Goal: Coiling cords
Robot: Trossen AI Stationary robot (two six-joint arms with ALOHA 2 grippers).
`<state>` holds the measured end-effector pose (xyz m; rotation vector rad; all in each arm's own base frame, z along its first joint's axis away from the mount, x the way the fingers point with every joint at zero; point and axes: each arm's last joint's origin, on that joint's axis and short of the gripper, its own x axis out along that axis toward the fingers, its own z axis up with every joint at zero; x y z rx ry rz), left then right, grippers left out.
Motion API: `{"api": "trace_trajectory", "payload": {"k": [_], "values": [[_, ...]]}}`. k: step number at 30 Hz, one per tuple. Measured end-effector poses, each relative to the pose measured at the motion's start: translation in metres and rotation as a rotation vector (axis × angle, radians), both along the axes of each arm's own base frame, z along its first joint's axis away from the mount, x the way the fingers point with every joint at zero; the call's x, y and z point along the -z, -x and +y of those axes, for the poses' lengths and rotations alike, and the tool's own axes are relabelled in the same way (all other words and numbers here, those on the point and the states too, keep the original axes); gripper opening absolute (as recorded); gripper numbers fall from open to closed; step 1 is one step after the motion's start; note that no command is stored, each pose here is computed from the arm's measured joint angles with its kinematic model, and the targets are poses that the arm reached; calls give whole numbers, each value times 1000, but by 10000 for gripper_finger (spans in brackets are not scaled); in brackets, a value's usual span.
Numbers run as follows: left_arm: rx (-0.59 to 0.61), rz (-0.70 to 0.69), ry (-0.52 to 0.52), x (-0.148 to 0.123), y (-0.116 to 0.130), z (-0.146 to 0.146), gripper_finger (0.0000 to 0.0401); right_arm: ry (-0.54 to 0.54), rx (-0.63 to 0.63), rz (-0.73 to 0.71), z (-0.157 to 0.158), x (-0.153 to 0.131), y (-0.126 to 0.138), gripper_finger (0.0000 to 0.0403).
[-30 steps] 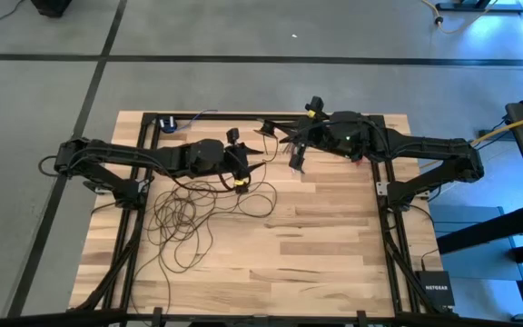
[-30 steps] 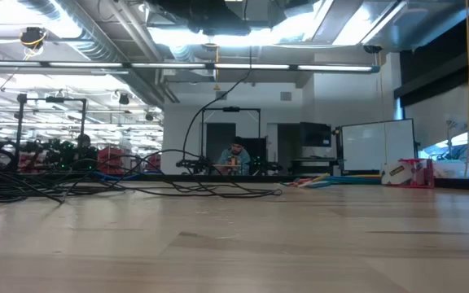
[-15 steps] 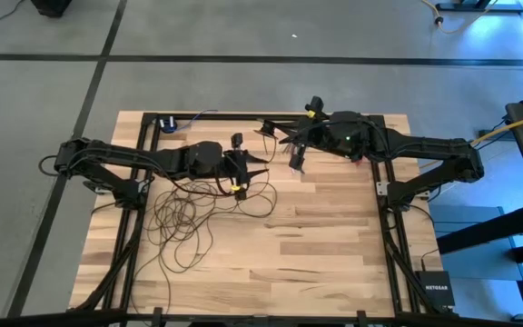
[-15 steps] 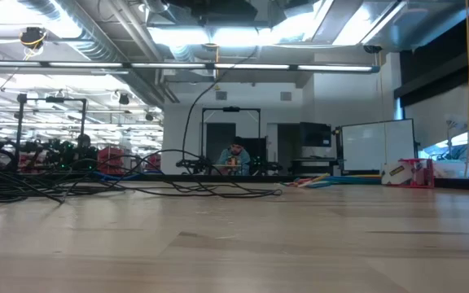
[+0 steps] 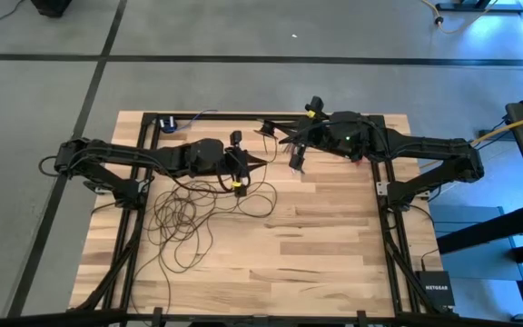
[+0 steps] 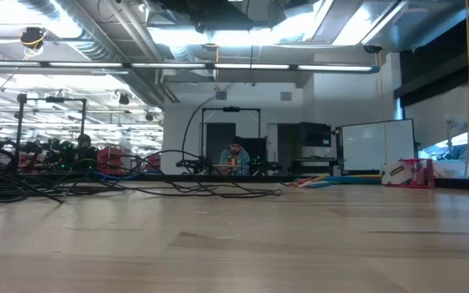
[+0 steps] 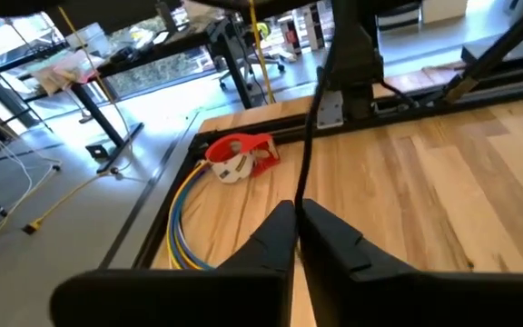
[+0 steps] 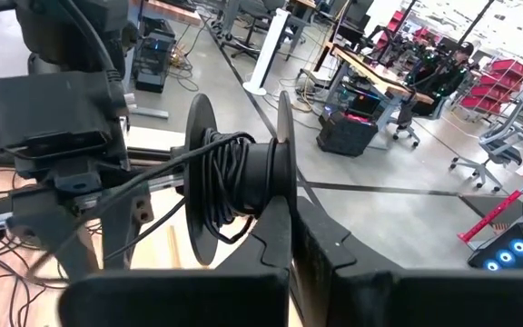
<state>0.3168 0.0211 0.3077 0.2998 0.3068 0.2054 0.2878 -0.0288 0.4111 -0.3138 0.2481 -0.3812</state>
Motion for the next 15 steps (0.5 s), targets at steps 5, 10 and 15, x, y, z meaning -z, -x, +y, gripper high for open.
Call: {"api": "trace_trajectory", "payload": {"k": [5, 10, 15], "values": [[-27, 28, 10, 3, 1, 8, 4, -2, -22, -24, 1, -2, -1, 3], [-91, 58, 43, 8, 3, 22, 3, -29, -88, -80, 2, -6, -2, 3], [-140, 94, 63, 17, 0, 34, 2, -36, -136, -124, 4, -10, -3, 3]]}}
